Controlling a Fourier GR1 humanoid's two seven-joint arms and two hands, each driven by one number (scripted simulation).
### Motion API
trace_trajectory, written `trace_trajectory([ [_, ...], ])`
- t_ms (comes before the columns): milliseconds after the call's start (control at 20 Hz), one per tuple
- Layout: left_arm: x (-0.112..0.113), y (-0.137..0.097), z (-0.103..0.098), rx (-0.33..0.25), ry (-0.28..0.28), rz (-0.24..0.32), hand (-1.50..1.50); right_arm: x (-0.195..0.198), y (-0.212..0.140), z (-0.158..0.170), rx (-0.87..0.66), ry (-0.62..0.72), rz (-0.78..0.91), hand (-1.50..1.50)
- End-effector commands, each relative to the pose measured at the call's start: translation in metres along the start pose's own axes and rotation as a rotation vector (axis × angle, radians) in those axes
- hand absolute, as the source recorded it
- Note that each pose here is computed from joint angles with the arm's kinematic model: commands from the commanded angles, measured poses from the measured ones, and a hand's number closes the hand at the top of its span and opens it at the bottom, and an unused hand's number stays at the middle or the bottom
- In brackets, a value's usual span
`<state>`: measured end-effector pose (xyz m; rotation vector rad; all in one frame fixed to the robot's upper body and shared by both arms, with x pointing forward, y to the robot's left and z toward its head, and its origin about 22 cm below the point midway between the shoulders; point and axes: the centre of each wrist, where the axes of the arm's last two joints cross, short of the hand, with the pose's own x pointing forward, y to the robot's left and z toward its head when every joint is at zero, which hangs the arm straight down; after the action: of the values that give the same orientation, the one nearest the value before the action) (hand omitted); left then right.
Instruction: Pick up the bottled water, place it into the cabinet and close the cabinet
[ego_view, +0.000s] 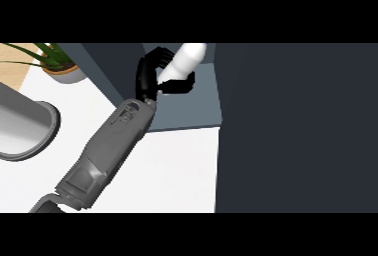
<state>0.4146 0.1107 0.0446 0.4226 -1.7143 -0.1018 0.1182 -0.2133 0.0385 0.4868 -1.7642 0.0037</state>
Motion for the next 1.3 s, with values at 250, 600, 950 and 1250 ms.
trace_trajectory([
  [250, -0.018, 0.009, -0.017, 0.059, -0.020, -0.137, -1.50, 0.001, 0.004, -0.003, 0.004, -0.028, -0.011, -1.50],
  [600, -0.027, 0.011, -0.016, 0.075, 0.033, -0.159, -1.50, 0.006, 0.005, 0.004, -0.007, -0.009, -0.011, -1.50],
  [950, -0.035, 0.018, -0.016, 0.068, 0.007, -0.110, -1.50, -0.006, 0.002, -0.001, 0.001, -0.024, -0.010, -1.50],
  [1250, -0.030, 0.019, -0.019, 0.029, -0.098, 0.066, -1.50, 0.000, 0.006, 0.010, -0.001, -0.017, 0.008, -1.50],
])
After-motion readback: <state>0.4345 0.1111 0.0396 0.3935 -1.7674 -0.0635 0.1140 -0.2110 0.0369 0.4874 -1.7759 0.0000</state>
